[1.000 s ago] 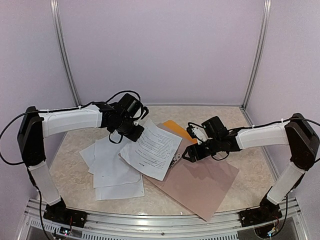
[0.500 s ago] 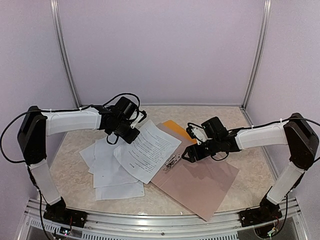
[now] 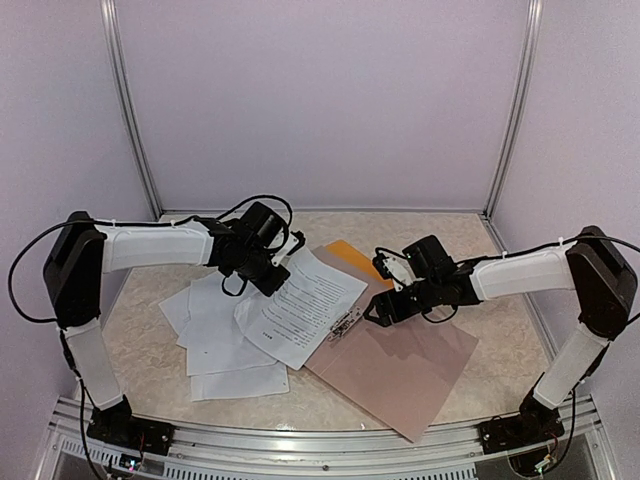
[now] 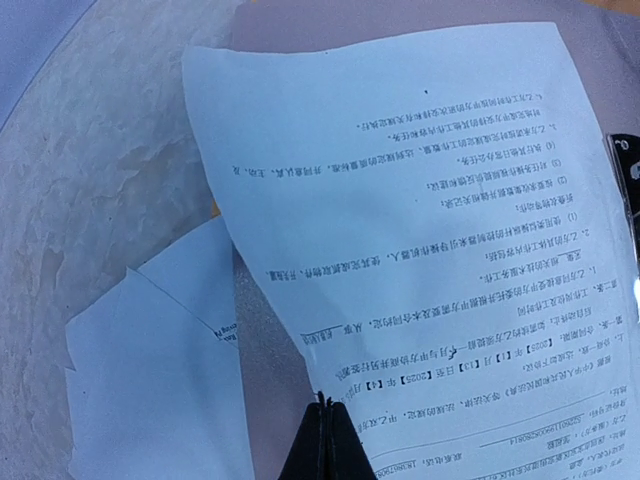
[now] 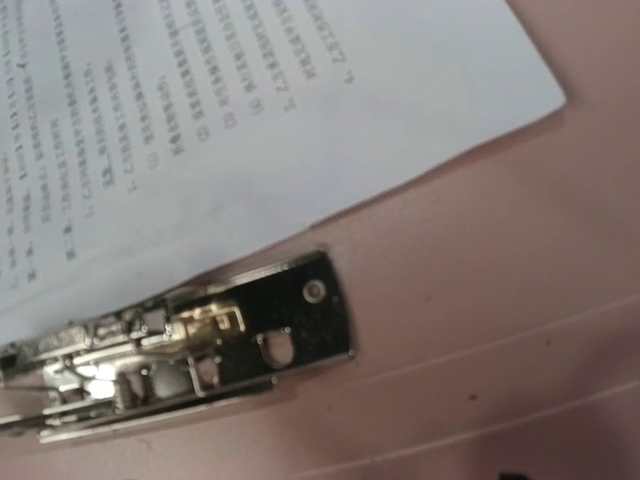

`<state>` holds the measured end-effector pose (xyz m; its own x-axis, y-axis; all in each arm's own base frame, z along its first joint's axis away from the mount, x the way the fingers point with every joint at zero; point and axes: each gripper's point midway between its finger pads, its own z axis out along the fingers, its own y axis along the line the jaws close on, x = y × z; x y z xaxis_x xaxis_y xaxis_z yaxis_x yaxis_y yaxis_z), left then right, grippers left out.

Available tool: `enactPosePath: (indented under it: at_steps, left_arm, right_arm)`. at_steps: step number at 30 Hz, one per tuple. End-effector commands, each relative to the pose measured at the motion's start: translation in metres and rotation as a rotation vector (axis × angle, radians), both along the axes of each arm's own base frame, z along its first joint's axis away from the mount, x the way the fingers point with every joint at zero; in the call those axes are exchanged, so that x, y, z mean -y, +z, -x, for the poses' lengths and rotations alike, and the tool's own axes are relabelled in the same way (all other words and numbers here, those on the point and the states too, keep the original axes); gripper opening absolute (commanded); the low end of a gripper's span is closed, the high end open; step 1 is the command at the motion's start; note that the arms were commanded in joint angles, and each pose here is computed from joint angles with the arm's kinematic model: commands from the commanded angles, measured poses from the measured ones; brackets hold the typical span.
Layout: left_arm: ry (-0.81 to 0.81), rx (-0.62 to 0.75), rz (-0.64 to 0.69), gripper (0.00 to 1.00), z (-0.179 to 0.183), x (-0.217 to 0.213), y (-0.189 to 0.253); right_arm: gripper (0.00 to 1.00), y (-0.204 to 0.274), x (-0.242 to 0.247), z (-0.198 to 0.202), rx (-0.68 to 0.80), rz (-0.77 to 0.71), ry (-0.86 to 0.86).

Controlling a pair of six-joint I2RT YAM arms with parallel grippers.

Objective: Put the files into the folder
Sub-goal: Place the file on the spring clip of the folder.

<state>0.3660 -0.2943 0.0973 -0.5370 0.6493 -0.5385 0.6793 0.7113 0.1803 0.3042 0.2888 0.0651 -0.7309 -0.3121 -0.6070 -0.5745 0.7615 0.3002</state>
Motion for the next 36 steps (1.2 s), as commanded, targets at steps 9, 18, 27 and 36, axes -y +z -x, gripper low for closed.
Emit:
enactPosePath:
  at_steps: [9, 18, 27, 36]
  left_arm:
    - [0.024, 0.035, -0.018, 0.00, 0.000, 0.005, 0.022]
    - [-0.101, 0.110, -0.010, 0.00, 0.009, 0.021, 0.055]
    - [-0.163, 0.093, 0.072, 0.00, 0.029, 0.034, 0.094]
    - [-0.032, -0.073, 0.280, 0.00, 0.040, 0.037, 0.137]
  right_arm:
    - [0.75, -0.011, 0.002, 0.003, -0.024, 0.005, -0.006]
    - [0.74, -0.011, 0.002, -0.006, -0.002, 0.022, -0.023]
    - [0.74, -0.014, -0.007, -0.015, -0.001, 0.016, -0.016]
    - [0.74, -0.018, -0.003, -0.012, -0.011, 0.027, -0.016]
